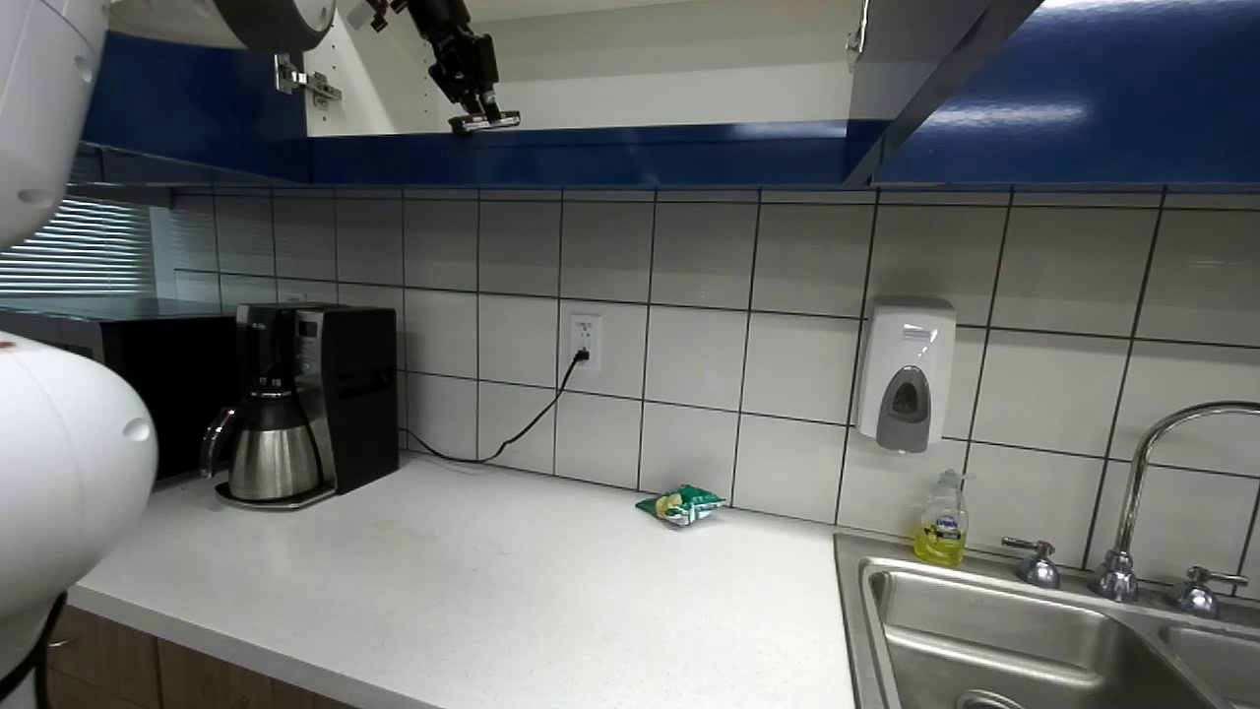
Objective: Shift the snickers bar to the open cupboard
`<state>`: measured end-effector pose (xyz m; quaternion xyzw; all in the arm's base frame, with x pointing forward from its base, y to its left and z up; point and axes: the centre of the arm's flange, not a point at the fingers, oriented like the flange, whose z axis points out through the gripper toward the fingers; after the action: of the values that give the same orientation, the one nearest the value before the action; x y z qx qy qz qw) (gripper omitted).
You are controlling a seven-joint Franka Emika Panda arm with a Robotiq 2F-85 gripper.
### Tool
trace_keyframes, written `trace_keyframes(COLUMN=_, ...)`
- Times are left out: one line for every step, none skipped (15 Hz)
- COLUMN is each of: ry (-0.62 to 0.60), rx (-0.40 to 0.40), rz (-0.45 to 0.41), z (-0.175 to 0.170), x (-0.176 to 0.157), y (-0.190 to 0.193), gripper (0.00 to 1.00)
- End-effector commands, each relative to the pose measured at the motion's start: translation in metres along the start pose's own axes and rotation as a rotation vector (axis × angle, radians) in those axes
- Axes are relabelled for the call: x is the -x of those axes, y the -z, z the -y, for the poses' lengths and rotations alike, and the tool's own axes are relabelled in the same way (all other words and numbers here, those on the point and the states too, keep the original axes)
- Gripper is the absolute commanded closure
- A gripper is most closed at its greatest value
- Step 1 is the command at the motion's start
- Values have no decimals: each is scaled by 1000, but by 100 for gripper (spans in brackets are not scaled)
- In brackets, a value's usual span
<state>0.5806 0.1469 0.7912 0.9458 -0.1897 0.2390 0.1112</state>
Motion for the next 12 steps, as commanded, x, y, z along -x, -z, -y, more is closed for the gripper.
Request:
trace_keyframes(ry=4, rx=13, rz=-8, z=6, x=-21, y=7, gripper=89)
trace_keyframes(ry=2, rx=14, rz=-4, z=6, x=-22, y=6, gripper=39)
trace_keyframes(ry=-1, rx=16, rz=-2, z=7, x=-23, y=6, gripper=38)
trace_keyframes(ry=-7, rx=17, rz=-1, z=7, x=-24, y=5, gripper=33)
trace_keyframes(ry=-10, rx=16, rz=2, z=6, x=-24, y=5, gripper=25)
trace_keyframes(ry=-13, rx=16, rz=3, z=5, x=-24, y=4, gripper=18)
trace_keyframes(ry=-15, rx=17, rz=3, z=5, x=-23, y=5, gripper=9)
trace_keyframes(ry=-17, rx=20, rz=1, z=4, x=-22, y=6, gripper=3)
trace_keyframes(ry=-20, rx=21, rz=0, z=3, x=-21, y=8, gripper=0)
trace_keyframes(ry=-20, rx=20, rz=1, z=1, x=-18, y=8, gripper=0)
trace_keyframes(ry=-20, rx=19, rz=4, z=0, x=-15, y=10, gripper=0)
trace_keyframes(ry=-21, rx=21, rz=5, z=-1, x=-13, y=11, gripper=0)
